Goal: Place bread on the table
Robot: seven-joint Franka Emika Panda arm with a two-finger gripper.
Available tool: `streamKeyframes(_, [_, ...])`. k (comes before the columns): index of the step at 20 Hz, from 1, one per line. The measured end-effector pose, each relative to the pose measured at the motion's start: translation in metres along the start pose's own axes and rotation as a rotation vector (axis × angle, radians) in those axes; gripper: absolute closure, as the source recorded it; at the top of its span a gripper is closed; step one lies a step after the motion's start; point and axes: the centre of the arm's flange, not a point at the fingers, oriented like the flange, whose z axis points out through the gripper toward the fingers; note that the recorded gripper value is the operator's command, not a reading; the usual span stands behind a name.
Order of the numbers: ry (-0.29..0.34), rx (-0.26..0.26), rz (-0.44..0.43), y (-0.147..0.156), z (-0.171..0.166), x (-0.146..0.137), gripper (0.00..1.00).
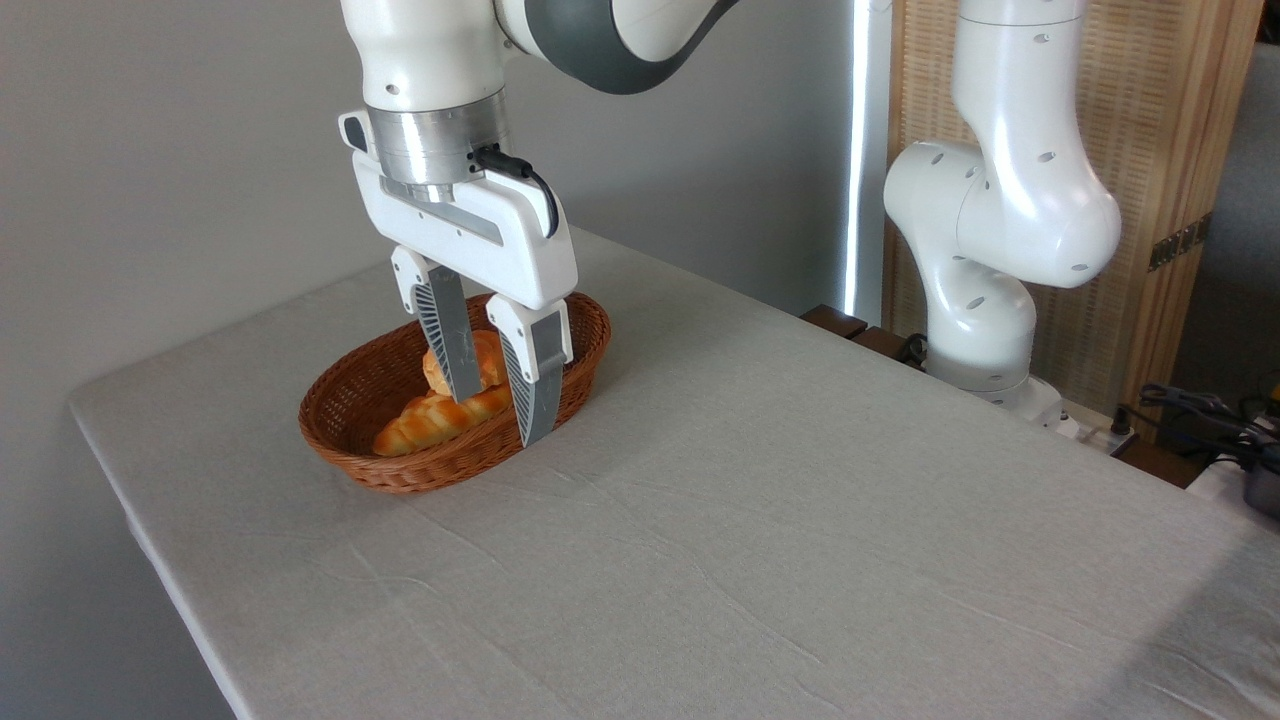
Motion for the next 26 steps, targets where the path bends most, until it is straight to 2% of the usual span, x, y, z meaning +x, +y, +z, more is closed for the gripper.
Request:
streamKeyframes(5, [-0.025, -0.017, 0.006, 0.0051, -0.0002, -0.0021, 0.00])
streamKeyframes(26, [-0.022, -0.015, 0.001, 0.0036, -0.0033, -0.0046, 0.00])
